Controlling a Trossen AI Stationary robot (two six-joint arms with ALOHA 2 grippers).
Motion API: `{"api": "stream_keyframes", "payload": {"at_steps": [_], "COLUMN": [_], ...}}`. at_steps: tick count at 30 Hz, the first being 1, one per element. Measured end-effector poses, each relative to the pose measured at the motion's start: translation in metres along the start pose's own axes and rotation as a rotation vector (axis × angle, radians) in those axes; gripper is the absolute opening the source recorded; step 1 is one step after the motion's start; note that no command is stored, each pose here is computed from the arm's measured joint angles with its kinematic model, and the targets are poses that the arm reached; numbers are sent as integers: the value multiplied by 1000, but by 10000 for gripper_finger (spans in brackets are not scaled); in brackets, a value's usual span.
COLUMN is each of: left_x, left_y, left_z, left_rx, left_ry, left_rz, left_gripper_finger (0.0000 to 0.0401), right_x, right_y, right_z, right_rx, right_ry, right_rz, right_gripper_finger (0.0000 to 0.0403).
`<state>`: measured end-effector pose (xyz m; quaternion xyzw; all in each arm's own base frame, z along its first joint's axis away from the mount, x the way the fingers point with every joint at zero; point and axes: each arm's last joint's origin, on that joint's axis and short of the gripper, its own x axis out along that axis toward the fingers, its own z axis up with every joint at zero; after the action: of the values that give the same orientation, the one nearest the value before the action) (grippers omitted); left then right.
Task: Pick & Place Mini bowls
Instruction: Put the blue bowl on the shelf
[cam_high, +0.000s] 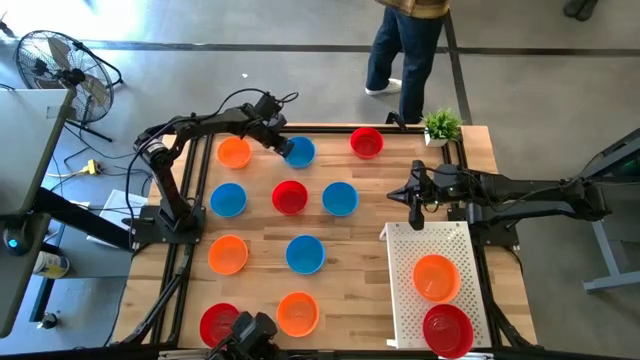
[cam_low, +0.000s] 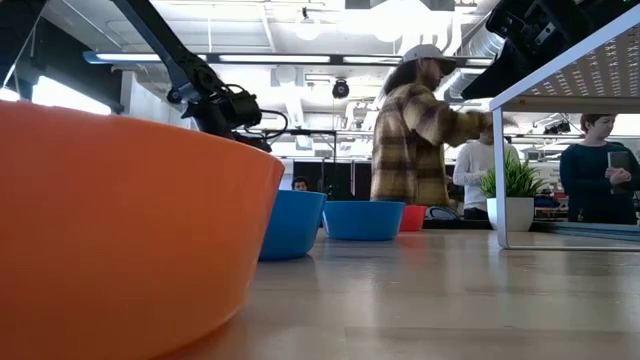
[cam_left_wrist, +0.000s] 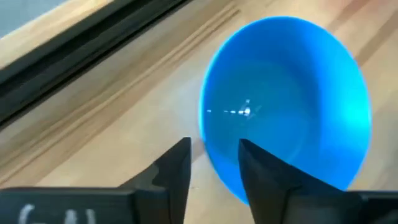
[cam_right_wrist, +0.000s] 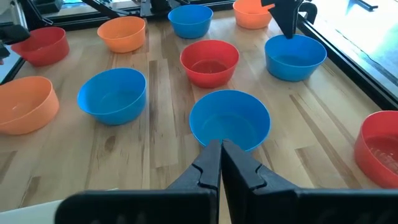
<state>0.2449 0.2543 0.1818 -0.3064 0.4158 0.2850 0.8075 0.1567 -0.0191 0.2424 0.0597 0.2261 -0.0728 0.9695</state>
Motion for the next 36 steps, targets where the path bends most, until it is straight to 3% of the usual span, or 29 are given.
{"api": "stream_keyframes", "payload": {"at_steps": [6,15,22,31,36], "left_x": [5,18,-3,-25,-37], "left_y": [-2,-12,-21,-78,-114], "left_z": [0,-4,17,41,49], "left_rx": [9,66,42,107,143], "left_ry": [4,17,-16,-121,-184], "left_rz": [-9,-2,48,108,63], "left_gripper_finger": [121,11,4,2,2], "right_x": [0,0,0,8,21], "right_y": [0,0,-2,-18,-29], "right_z": [0,0,1,5,10], "right_rx": [0,5,141,434,530], "right_ry": [0,0,-15,-73,-121], "right_rz": [0,1,-32,-168,-201], "right_gripper_finger": [2,2,3,3,16]}}
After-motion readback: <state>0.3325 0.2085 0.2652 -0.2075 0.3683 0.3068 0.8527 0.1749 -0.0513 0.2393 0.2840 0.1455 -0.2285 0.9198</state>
